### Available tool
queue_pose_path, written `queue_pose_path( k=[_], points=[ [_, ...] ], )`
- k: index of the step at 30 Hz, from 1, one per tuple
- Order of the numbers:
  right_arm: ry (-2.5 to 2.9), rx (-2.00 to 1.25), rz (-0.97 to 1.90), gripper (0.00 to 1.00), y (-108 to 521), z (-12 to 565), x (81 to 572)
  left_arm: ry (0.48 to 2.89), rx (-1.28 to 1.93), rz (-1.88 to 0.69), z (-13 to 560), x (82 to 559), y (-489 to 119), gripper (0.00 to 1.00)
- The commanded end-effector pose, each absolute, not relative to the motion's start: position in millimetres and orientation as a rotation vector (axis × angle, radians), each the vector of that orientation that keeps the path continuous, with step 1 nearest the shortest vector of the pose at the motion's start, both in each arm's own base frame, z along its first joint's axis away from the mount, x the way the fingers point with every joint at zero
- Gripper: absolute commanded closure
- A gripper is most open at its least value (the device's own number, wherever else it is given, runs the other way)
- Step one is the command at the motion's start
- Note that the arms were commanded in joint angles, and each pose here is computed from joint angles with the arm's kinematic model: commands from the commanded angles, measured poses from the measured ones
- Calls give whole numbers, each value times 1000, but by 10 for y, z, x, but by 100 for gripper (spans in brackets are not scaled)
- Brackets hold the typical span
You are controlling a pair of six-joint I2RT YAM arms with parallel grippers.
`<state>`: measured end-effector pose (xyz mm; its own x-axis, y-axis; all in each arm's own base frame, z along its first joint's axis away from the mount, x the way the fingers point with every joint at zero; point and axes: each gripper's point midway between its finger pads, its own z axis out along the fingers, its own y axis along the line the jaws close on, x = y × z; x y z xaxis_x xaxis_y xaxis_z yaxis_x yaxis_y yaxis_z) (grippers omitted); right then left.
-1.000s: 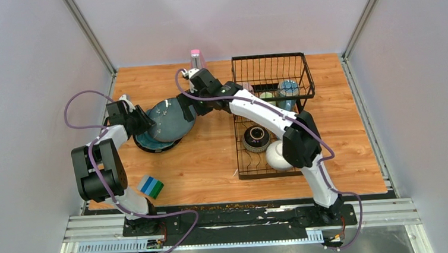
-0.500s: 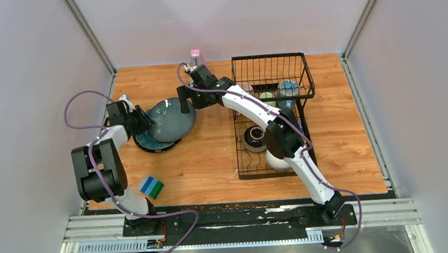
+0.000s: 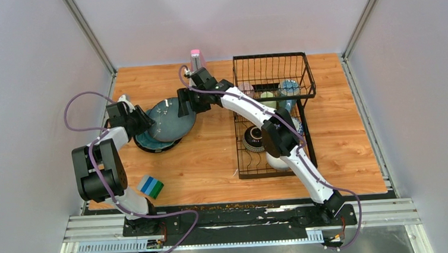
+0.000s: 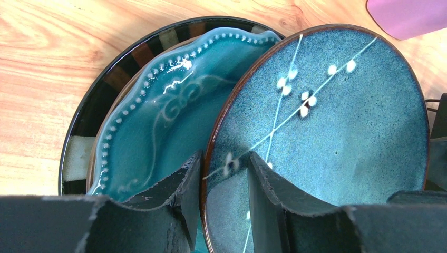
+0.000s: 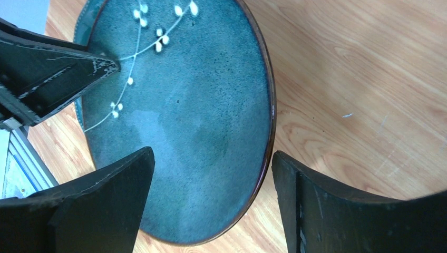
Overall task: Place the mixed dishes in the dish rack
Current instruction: Pick up the plate at the center of the board.
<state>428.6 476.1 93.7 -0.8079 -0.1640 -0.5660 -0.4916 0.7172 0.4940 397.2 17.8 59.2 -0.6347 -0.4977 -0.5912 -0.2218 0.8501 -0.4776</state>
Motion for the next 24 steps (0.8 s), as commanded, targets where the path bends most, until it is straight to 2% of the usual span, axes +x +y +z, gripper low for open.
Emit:
queue_pose_path(
  k=[1,5,9,12,15,20,24],
  points=[
    [2365,-479,1003,24,4888,1109,4377,2334,-541,-494,395,3805,88,58],
    [2354,-492,1066,34,4944,1176,4327,2336,-551,-523,374,3774,46,58],
    [2331,-505,1139,39,5011,1282,4280,2310,-545,-550,395,3802,16,59],
    [2318,-509,1183,48,5042,1376,4242,2303,-550,-575,375,3790,-14,59],
    [2296,-519,1210,50,5053,1495,4213,2299,-545,-604,364,3768,-57,60],
    [2239,-532,1265,59,5074,1789,4168,2252,-526,-654,454,3795,-120,60],
    [2204,-539,1307,59,5091,1979,4117,2229,-521,-669,519,3812,-135,61]
  ],
)
